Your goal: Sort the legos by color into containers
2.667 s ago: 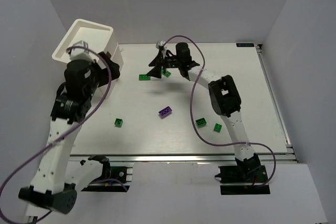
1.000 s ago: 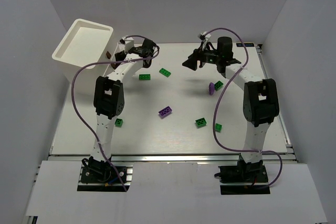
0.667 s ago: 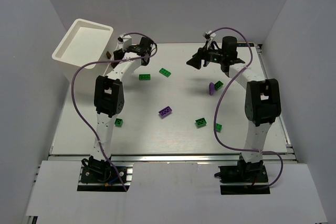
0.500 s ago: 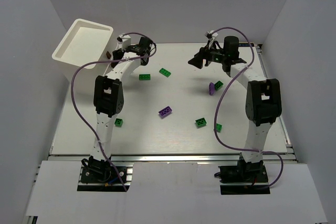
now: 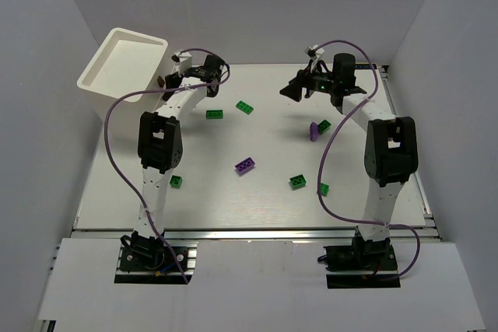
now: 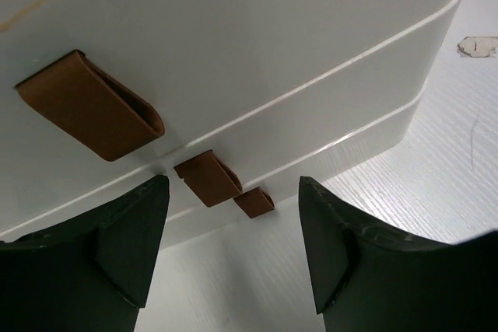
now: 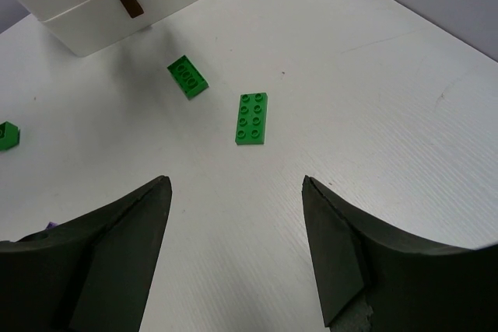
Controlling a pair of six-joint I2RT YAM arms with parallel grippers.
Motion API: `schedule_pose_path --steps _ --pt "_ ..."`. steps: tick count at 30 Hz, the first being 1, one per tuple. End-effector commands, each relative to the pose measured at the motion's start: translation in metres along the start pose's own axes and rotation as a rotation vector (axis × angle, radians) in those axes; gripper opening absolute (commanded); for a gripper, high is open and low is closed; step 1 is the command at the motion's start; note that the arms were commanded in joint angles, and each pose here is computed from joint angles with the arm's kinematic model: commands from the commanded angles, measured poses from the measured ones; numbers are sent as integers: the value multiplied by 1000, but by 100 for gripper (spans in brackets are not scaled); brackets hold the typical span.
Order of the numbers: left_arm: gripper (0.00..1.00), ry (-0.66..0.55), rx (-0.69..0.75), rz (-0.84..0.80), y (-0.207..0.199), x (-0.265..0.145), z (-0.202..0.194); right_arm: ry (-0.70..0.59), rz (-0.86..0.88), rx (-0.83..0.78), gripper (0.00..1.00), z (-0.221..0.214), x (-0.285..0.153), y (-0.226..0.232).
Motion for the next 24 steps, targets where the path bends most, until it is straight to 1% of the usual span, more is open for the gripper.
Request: schedule_pose_path --steps 1,3,7,8,10,11,14,15,17,18,21,22,23,24 --pt "76 -1 7 52 12 12 0 -40 24 -57 73 21 -8 14" --pt "75 3 17 54 11 12 -3 -41 21 -55 74 22 -10 12" --pt "68 3 27 59 10 14 -7 -42 19 -54 73 22 -11 10" --pt "63 5 33 60 11 14 -7 -46 18 -57 74 24 -12 11" --pt "58 8 37 60 10 14 -10 -46 23 -60 73 24 -11 12" --pt "53 11 40 58 10 14 -11 -47 20 -60 73 24 -11 11" --pt "47 15 44 55 11 14 -15 -49 21 -38 73 24 -11 11" --pt "42 16 45 54 12 14 -15 -51 20 -39 73 25 -12 11" --pt "38 18 50 55 12 14 -17 -52 21 -38 74 25 -12 11" --pt "31 17 47 54 12 14 -17 -51 22 -37 73 24 -12 11" --pt "20 22 48 47 11 14 -18 -50 22 -35 73 24 -13 10" --pt "12 22 42 43 12 13 -16 -51 22 -37 73 24 -13 9" --pt "7 19 32 40 12 12 -15 -51 22 -38 73 25 -13 10" --pt "5 21 34 37 11 12 -16 -53 23 -40 73 26 -13 10"
Point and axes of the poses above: each gripper's point midway between its finger pads, its own x axis out along the fingers, its own y axis along the line the jaws close on, z = x × y, the point moved 1 cm from there along -x, back along the fingers, and after that the axes turned 15 degrees about x, right-handed, at the moved point
